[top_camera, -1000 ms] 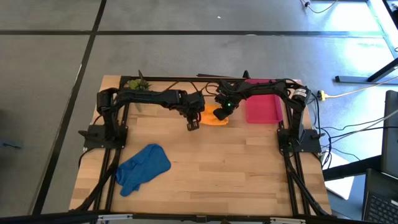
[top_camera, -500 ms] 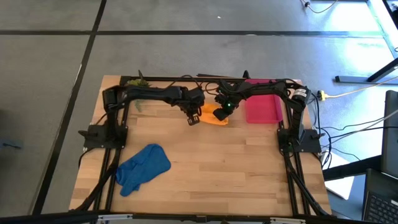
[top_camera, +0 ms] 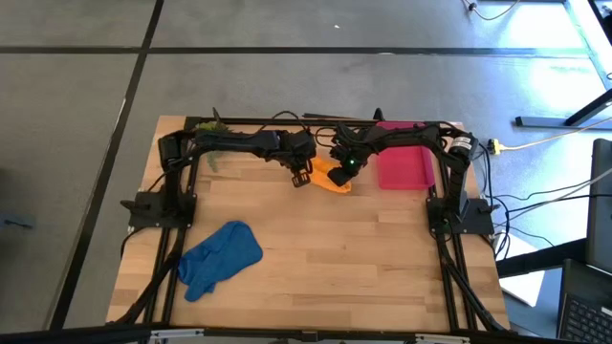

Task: Roll microfiber towels into tight, uniform cylinder then place into a basket
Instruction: Roll the orange microfiber towel

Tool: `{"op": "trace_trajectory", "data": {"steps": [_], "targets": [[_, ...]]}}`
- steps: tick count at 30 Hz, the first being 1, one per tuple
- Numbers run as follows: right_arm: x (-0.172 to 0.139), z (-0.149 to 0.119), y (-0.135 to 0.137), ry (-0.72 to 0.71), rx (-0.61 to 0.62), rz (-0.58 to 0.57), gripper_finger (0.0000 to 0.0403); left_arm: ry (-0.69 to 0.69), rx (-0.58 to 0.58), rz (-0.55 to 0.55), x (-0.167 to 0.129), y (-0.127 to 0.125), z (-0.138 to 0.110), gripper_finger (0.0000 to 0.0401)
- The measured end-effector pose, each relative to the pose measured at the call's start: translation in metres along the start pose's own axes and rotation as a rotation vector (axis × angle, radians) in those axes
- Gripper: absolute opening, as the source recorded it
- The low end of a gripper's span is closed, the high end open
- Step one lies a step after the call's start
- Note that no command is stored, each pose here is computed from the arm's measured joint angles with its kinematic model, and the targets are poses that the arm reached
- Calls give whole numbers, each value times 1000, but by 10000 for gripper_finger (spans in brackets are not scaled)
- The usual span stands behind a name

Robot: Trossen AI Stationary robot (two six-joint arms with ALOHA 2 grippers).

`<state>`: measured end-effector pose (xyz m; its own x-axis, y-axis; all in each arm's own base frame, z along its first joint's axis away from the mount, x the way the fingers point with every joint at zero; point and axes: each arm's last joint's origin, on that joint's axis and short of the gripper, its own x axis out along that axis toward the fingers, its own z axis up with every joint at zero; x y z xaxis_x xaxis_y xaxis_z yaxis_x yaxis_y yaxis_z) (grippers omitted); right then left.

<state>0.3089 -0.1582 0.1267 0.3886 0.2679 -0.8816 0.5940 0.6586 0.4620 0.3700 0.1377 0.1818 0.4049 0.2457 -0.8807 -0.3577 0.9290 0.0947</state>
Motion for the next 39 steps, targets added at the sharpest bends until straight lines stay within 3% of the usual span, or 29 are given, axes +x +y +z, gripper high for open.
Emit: {"op": "trace_trajectory", "data": {"steps": [16, 28, 32, 39], "targets": [[0, -1, 3, -6, -73, -19, 13, 118, 22, -11, 36, -6, -14, 0], [0, 2, 4, -29, -123, 2, 95, 127, 21, -21, 39, -7, -16, 0], [-6, 7, -2, -49, -39, -34, 125, 127, 16, -35, 39, -7, -16, 0], [-34, 8, -2, -93, -54, -57, 133, 129, 8, -58, 39, -6, -16, 0]]}}
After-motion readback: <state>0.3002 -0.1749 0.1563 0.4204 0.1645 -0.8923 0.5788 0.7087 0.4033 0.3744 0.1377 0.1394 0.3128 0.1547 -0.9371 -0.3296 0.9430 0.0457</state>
